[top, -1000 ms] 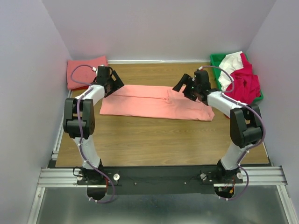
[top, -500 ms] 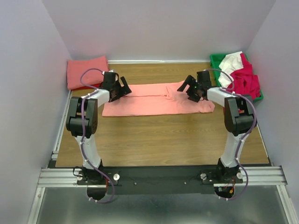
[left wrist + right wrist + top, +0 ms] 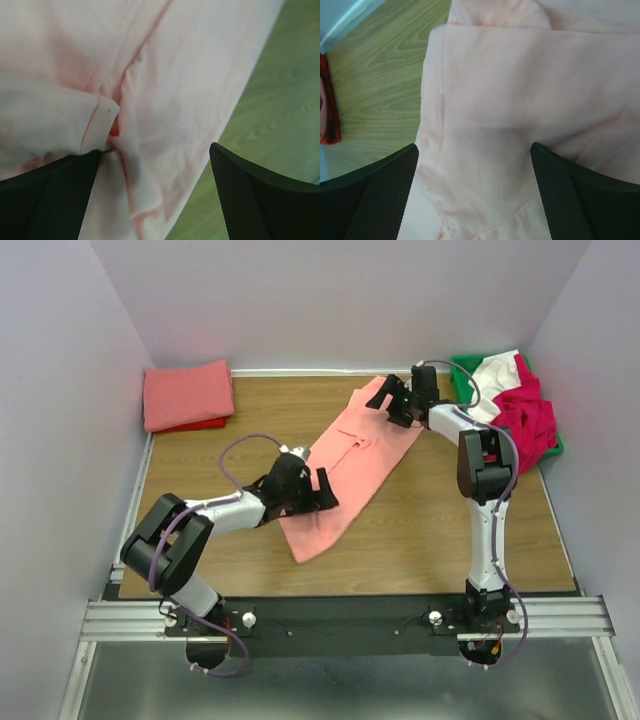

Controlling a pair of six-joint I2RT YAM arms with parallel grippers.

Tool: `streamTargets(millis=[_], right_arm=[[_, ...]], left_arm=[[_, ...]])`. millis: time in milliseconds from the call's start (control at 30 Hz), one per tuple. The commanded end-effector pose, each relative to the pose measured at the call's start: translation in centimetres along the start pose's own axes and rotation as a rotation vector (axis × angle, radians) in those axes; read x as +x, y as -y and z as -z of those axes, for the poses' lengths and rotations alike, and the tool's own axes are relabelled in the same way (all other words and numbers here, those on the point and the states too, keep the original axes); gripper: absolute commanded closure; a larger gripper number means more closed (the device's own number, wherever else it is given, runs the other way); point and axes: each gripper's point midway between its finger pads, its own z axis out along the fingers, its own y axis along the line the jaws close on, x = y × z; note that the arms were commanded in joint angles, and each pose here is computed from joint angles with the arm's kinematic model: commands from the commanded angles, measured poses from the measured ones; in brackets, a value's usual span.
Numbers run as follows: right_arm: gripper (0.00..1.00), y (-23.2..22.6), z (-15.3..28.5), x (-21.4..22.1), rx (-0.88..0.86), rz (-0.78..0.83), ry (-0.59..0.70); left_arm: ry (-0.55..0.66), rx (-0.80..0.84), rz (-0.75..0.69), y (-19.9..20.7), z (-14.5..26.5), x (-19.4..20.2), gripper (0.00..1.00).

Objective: Fold and stack the t-shirts
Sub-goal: Fold the tshirt

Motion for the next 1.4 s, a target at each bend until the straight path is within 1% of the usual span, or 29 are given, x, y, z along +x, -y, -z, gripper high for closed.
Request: streamTargets(millis=[0, 100, 167, 200, 267, 333, 400, 467, 500, 533, 600, 633, 700, 733, 767, 800, 833, 867, 900, 933, 1000, 1033, 1067, 1100, 1133, 1167, 1200, 1300, 1367], right_arm=[[0.00, 1.7, -3.3, 4.0, 0.036, -0.022, -0.127], [0.00, 0.5, -4.9, 2.6, 0.007, -0.039, -0.108], [0.00, 1.0, -6.0, 2.4, 0.020, -0.053, -0.096], [0.00, -0.2, -6.2, 1.1, -0.003, -0.045, -0.067], [0.00, -0.9, -6.8, 0.6, -0.030, -0.049, -0.065], [0.00, -2.4, -7.1, -0.4, -0.073, -0.039, -0.050], [0.00, -4.4, -6.6, -1.2, -0.110, 0.001, -0.037], [0.00, -6.3, -5.6, -1.8, -0.129, 0.072, -0.019], [0.00, -7.6, -5.0, -1.6, -0.136, 0.111, -0.015], [0.00, -9.1, -3.5, -2.3, -0.135, 0.149, 0.001], [0.00, -9.8, -2.4, -2.0, -0.081, 0.257, 0.028], [0.00, -9.3, -1.5, -2.6, -0.007, 0.279, 0.061], [0.00, -10.4, 1.3, -2.5, 0.040, 0.347, 0.090], [0.00, -10.4, 2.3, -2.4, 0.065, 0.358, 0.100], [0.00, -11.4, 5.0, -4.0, 0.095, 0.368, 0.168], [0.00, -9.8, 5.2, -2.1, 0.142, 0.367, 0.135], [0.00, -9.5, 6.1, -1.7, 0.162, 0.361, 0.134], [0.00, -9.1, 7.2, -1.1, 0.183, 0.341, 0.136], [0.00, -8.9, 9.1, 0.7, 0.184, 0.345, 0.110], [0.00, -8.5, 10.2, 2.0, 0.193, 0.342, 0.093], [0.00, -7.7, 12.0, 3.9, 0.227, 0.318, 0.092], [0.00, -6.7, 13.7, 5.7, 0.251, 0.287, 0.085], [0.00, -6.2, 14.4, 6.4, 0.253, 0.275, 0.081], [0.00, -5.7, 15.1, 7.1, 0.258, 0.260, 0.078], [0.00, -5.8, 16.4, 7.1, 0.247, 0.244, 0.097], [0.00, -4.5, 16.6, 8.6, 0.263, 0.239, 0.066], [0.00, -4.2, 17.0, 9.1, 0.260, 0.231, 0.056], [0.00, -3.3, 18.2, 11.0, 0.253, 0.196, 0.031], [0.00, -3.2, 18.9, 11.6, 0.236, 0.187, 0.025]], left_arm=[[-0.266, -0.046, 0.071, 0.7, 2.2, 10.9, 0.02], [-0.278, 0.019, 0.080, 3.6, 3.5, 12.2, 0.02], [-0.299, 0.062, 0.074, 5.6, 4.5, 13.5, 0.02], [-0.293, 0.098, 0.062, 6.8, 5.2, 13.5, 0.02], [-0.298, 0.159, 0.026, 9.1, 6.3, 14.2, 0.02], [-0.264, 0.211, -0.011, 11.3, 7.4, 13.4, 0.02], [-0.235, 0.219, -0.060, 12.0, 8.0, 12.6, 0.02], [-0.180, 0.216, -0.089, 12.8, 8.2, 10.8, 0.02], [-0.132, 0.156, -0.106, 12.0, 8.1, 9.6, 0.02], [-0.098, 0.146, -0.123, 12.4, 8.3, 8.2, 0.02], [-0.017, 0.067, -0.105, 10.6, 8.1, 5.2, 0.02], [0.017, 0.024, -0.093, 9.2, 8.0, 4.0, 0.02], [0.064, -0.010, -0.066, 7.2, 8.4, 2.1, 0.02], [0.104, -0.036, -0.027, 5.5, 8.6, 0.4, 0.02], [0.101, -0.060, -0.019, 3.9, 8.6, 0.9, 0.02], [0.135, -0.058, -0.007, 3.4, 9.1, 0.3, 0.02], [0.129, -0.089, 0.006, 1.6, 8.9, 1.1, 0.02], [0.131, -0.093, 0.011, 1.0, 8.9, 1.4, 0.02], [0.120, -0.069, 0.012, 1.0, 8.9, 1.8, 0.02], [0.086, -0.082, 0.014, -0.1, 8.5, 3.2, 0.02], [0.041, -0.086, 0.022, -0.9, 8.2, 4.7, 0.02], [-0.010, -0.081, 0.031, -1.5, 7.8, 6.2, 0.02], [-0.034, -0.073, 0.031, -1.5, 7.7, 6.8, 0.02], [-0.060, -0.063, 0.030, -1.7, 7.5, 7.6, 0.09], [-0.085, -0.031, 0.028, -1.3, 7.5, 8.2, 0.13], [-0.111, -0.035, 0.033, -1.8, 7.5, 9.2, 0.14], [-0.119, -0.033, 0.035, -2.0, 7.5, 9.5, 0.25], [-0.148, -0.035, 0.055, -2.5, 7.8, 10.7, 0.42], [-0.155, -0.043, 0.057, -3.0, 7.9, 11.2, 0.46]])
